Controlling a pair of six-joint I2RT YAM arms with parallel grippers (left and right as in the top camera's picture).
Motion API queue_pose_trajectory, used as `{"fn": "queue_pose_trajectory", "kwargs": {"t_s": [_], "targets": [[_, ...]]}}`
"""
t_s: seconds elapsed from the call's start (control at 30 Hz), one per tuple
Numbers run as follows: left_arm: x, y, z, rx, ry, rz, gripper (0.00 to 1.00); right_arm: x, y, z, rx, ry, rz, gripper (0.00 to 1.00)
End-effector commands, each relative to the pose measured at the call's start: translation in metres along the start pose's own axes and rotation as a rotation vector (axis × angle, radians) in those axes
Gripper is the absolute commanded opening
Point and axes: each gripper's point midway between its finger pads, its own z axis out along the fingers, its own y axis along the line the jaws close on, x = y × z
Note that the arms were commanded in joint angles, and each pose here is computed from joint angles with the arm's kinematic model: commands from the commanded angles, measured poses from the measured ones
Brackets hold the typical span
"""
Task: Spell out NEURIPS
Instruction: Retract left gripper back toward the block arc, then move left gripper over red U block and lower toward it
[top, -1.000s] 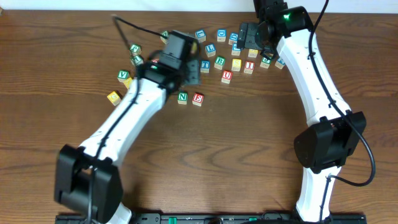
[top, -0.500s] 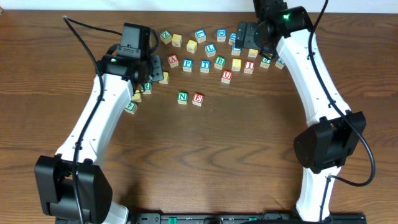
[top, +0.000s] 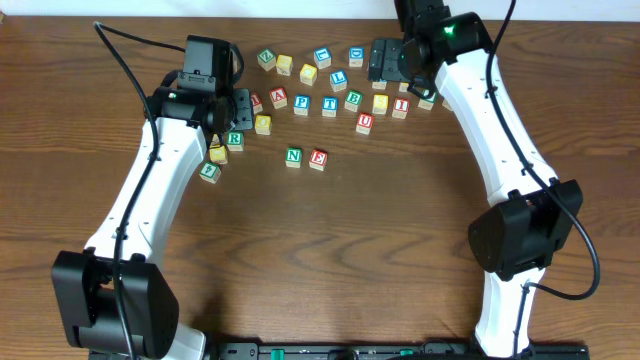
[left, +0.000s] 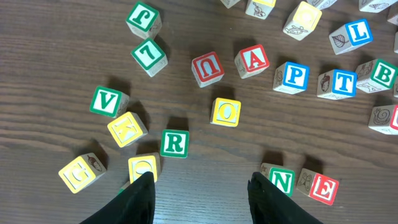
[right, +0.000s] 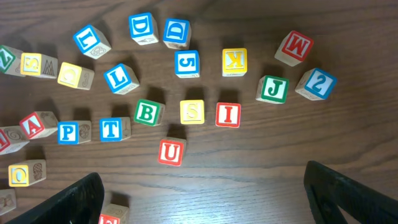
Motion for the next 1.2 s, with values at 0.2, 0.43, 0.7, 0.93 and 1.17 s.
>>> {"fn": "queue_pose_trajectory", "kwargs": {"t_s": [0.2,0.43,0.7,0.93,1.17], "targets": [[-0.019,0.001,-0.008,-0.003,-0.063,0.021,0.48,0.002,0.002,0.006,0.001,0.005,0.008,0.97],[-0.025,0.004,0.008,-0.007,-0.076,0.012,0.48,0.002,0.002,0.006,-0.002,0.006,0.008,0.97],[-0.026,0.015,0.018,-0.022,-0.069,-0.008,0.48,0.002,0.002,0.006,-0.002,0.006,0.008,0.97],[-0.033,0.014,0.018,-0.018,-0.096,0.001,0.48,0.002,0.002,0.006,-0.003,0.005,0.008,0.96],[-0.046,0.011,0.027,-0.006,-0.144,-0.036,0.48,0.001,0.003,0.006,-0.004,0.002,0.009,0.96]]}}
